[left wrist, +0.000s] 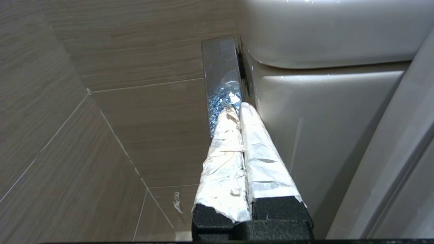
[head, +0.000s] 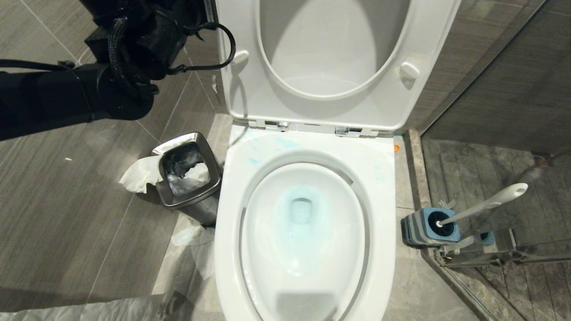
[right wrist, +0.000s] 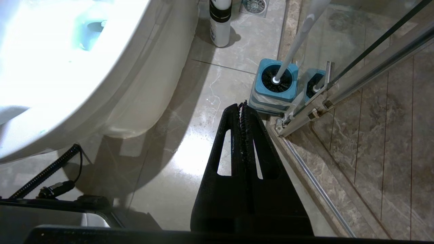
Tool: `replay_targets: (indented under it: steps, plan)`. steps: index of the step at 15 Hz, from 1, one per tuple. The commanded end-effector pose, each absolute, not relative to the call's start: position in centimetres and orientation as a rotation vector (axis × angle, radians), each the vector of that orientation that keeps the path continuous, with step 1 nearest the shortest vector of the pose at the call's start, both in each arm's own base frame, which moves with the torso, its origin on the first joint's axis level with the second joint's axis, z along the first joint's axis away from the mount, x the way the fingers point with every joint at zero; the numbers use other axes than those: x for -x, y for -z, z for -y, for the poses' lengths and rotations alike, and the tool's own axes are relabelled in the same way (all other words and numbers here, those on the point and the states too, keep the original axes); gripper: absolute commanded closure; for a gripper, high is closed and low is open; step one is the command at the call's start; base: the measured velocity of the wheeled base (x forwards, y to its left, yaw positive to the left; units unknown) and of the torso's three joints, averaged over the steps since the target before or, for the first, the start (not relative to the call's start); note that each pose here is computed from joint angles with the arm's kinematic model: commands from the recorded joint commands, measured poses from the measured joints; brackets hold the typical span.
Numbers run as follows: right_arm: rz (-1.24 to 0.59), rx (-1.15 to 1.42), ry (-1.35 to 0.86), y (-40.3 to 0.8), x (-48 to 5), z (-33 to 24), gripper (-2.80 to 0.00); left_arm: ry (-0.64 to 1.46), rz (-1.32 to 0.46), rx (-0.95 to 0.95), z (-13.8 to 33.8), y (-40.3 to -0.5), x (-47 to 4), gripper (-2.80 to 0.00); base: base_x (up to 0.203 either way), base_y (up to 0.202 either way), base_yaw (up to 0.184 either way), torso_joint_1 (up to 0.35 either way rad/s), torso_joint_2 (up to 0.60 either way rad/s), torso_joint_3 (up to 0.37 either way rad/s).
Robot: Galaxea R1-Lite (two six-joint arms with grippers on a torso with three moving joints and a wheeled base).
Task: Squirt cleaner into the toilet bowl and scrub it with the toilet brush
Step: Flush the toilet
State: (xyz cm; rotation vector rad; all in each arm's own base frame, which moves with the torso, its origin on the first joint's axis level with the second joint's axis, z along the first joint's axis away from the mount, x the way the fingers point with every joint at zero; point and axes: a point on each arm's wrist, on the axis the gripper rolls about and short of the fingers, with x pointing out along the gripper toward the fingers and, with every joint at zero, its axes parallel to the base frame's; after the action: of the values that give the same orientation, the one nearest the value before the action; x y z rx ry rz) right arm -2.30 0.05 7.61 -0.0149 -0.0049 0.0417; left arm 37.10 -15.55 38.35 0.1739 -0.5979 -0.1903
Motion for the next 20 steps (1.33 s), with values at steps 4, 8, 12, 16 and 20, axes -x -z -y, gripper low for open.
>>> replay_targets:
  steps: [4,8,12,16,20]
  plan:
    - [0.005,0.015,-0.043,-7.6,2.3,0.0,0.00,0.191,0.585,-0.181,15.7,-37.9,-37.5,0.00,0.000,0.000,0.000,0.000,0.00,0.000]
    - [0.005,0.015,-0.043,-7.6,2.3,0.0,0.00,0.188,0.587,-0.183,15.6,-38.0,-37.4,0.00,0.000,0.000,0.000,0.000,0.00,0.000]
    - [0.005,0.015,-0.043,-7.6,2.3,0.0,0.00,0.188,0.583,-0.184,15.6,-37.9,-37.6,0.00,0.000,0.000,0.000,0.000,0.00,0.000]
    - [0.005,0.015,-0.043,-7.6,2.3,0.0,0.00,0.190,0.575,-0.185,15.6,-37.6,-37.8,0.00,0.000,0.000,0.000,0.000,0.00,0.000]
    - [0.005,0.015,-0.043,-7.6,2.3,0.0,0.00,0.206,0.515,-0.203,16.1,-36.3,-38.7,0.00,0.000,0.000,0.000,0.000,0.00,0.000]
